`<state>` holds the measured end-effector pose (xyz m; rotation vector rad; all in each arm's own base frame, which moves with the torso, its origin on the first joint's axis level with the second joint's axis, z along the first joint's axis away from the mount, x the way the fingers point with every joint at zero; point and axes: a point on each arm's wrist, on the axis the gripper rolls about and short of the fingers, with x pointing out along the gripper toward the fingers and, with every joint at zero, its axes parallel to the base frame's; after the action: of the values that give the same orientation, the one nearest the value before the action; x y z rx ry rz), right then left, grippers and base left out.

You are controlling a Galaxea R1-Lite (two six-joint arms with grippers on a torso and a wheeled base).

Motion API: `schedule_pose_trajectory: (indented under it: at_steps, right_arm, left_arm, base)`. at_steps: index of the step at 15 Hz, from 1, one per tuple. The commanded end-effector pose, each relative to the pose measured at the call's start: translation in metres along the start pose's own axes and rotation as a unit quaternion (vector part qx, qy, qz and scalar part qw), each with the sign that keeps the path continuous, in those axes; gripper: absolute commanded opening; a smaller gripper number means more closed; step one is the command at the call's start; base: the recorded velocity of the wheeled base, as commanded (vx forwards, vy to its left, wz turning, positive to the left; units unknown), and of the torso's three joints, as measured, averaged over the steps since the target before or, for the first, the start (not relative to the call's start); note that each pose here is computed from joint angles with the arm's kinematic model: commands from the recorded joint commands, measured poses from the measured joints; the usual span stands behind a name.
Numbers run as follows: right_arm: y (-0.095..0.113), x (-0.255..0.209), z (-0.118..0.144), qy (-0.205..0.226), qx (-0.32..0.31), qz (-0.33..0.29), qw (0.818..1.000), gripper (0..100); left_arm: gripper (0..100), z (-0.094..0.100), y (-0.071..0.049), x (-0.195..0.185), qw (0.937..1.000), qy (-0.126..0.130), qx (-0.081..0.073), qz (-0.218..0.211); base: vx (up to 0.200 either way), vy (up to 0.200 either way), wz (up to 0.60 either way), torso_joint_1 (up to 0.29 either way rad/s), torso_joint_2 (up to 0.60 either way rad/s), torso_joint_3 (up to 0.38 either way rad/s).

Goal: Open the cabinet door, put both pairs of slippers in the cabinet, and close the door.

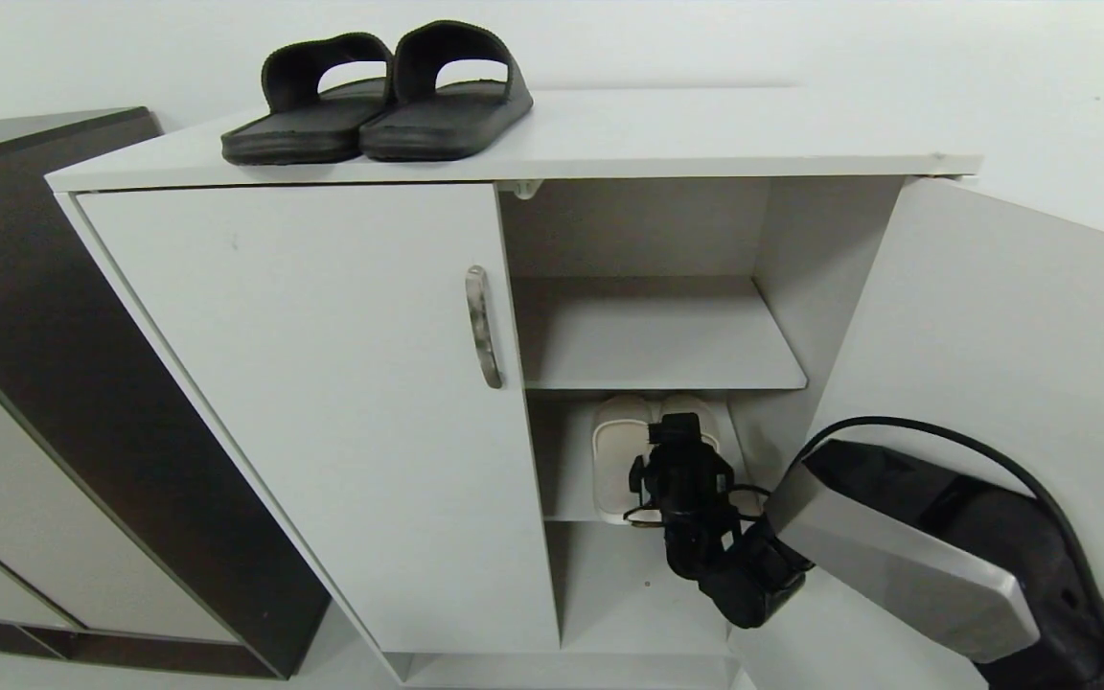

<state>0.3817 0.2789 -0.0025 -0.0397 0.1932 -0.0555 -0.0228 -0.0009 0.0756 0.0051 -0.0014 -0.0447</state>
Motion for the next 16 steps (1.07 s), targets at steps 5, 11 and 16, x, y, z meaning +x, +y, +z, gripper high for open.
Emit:
schedule_pose_trajectory:
  at_steps: [5,11,16]
  right_arm:
    - [-0.025,-0.11,0.015,-0.018,-0.001,0.066,0.998,100]
    - [-0.021,-0.123,0.001,-0.008,-0.014,0.081,0.997,100]
    - [-0.023,-0.123,0.001,-0.007,-0.015,0.081,0.997,100]
  left_arm:
    - [0,0.0,0.0,0.0,1.0,0.001,0.001,-0.001]
    - [0,0.0,0.0,0.0,1.0,0.001,0.002,-0.001]
    - [0,0.0,0.0,0.0,1.0,0.001,0.002,-0.001]
  base:
    - [0.0,0.0,0.0,0.0,0.0,0.0]
    - [0.0,0.0,0.0,0.0,0.0,0.0]
    - [-0.12,0.0,0.0,0.004,0.0,0.001]
